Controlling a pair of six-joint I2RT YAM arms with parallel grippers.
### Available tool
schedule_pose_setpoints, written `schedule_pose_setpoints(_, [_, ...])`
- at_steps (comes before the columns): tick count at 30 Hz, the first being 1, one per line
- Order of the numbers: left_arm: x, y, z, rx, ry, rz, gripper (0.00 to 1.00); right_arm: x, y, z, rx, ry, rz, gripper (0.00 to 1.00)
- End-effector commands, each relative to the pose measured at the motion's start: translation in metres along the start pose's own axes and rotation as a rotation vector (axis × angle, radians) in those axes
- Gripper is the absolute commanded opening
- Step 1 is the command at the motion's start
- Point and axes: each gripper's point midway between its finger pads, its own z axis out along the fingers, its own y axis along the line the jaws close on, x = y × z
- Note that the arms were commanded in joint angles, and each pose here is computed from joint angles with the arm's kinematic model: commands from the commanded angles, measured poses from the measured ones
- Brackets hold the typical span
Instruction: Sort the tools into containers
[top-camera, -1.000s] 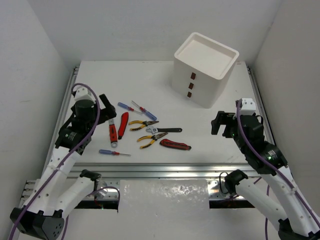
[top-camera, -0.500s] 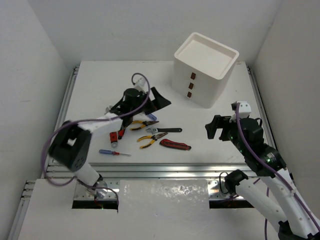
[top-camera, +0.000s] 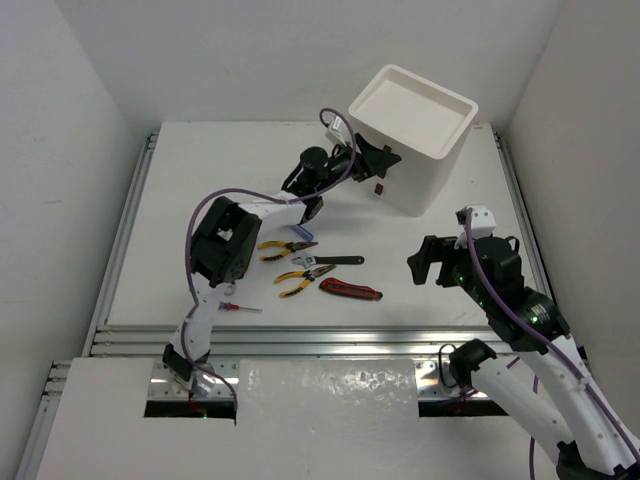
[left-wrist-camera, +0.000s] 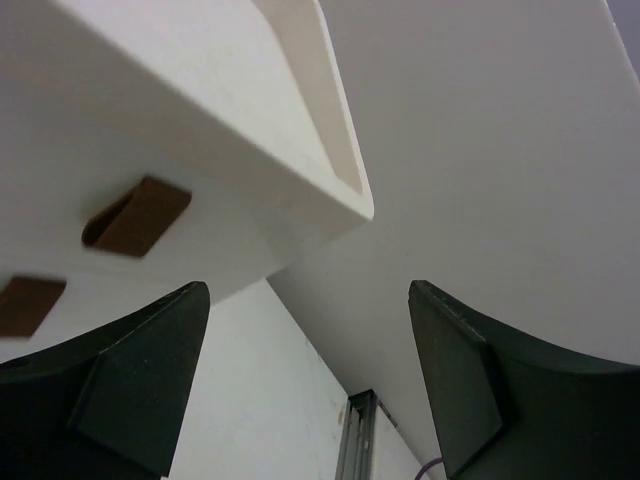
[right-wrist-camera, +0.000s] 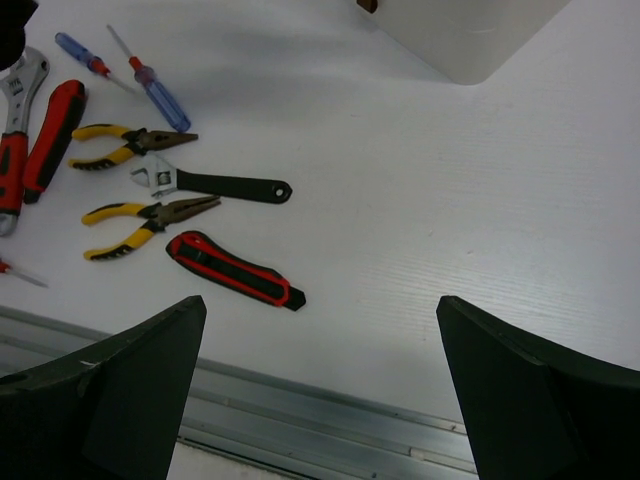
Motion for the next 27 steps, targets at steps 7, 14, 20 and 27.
schedule_pose_setpoints(7, [-0.017,0.030,0.035,-0.069,-0.042,0.007,0.74,-0.001,0.013,0.002,-0.069,-0.004,0.002,0.99])
schedule_pose_setpoints(14, [-0.025,0.048,0.030,-0.166,-0.072,0.028,0.74,-0.001,0.014,0.003,-0.080,-0.009,0.002,0.99])
schedule_pose_setpoints(20, [-0.033,0.057,0.030,-0.160,-0.095,0.009,0.72,-0.001,0.014,0.002,-0.077,-0.008,0.001,0.99])
schedule_pose_setpoints(27, [-0.049,0.036,0.037,-0.080,-0.108,0.026,0.66,-0.001,0.014,0.002,-0.079,-0.006,0.001,0.99])
